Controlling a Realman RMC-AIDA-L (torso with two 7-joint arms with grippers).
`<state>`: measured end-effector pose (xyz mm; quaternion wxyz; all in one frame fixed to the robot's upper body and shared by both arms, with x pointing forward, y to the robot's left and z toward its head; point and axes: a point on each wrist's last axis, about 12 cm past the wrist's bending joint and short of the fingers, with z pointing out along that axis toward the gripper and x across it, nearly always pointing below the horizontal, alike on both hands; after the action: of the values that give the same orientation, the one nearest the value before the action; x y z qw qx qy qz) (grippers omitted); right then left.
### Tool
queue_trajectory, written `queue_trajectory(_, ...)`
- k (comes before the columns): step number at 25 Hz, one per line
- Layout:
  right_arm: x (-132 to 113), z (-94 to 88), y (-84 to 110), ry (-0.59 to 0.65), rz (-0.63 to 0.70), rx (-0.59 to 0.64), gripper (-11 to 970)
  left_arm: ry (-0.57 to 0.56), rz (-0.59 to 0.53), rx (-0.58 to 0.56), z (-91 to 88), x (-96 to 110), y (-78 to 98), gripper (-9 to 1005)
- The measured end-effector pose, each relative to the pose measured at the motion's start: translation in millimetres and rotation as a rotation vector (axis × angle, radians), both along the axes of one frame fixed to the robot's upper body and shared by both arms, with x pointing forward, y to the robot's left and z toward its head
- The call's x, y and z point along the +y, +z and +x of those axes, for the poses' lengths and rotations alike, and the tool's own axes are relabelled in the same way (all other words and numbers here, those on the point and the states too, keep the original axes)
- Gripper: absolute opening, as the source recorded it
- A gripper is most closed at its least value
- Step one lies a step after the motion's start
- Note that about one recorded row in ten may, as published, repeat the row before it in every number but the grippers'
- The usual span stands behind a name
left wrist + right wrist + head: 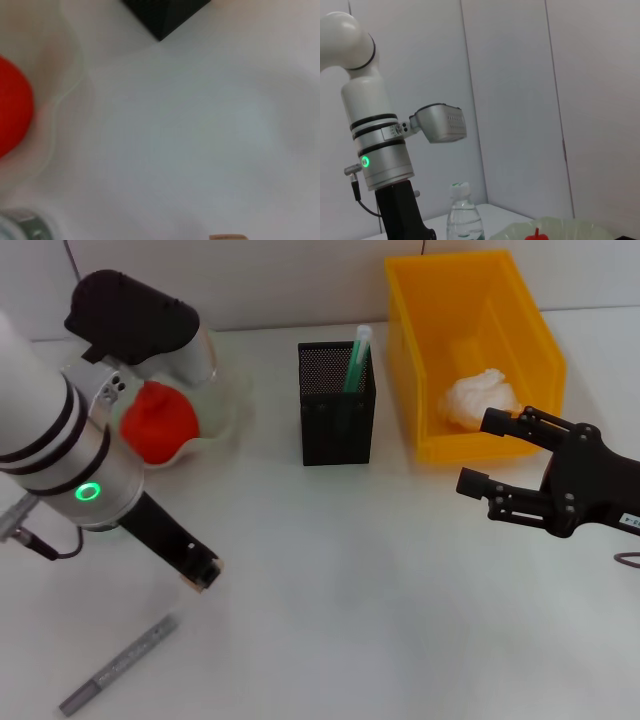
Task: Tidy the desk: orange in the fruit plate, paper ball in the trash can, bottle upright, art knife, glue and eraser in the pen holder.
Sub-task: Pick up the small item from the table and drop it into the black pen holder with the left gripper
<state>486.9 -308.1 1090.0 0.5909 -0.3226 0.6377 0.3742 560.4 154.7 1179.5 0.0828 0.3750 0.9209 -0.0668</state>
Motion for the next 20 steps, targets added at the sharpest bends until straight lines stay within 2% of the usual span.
queue_trajectory(6, 0, -0.3, -0.1, -0.001, 0.001, 0.000, 832, -0.051, -0.096, -0.006, -2.2, -18, 10.9, 313)
queue_trajectory(20, 0, -0.1, -0.2, -0.003, 0.000, 0.001, 832, -0.095, -0.207, -0.079, 4.2, -36, 23.3, 324)
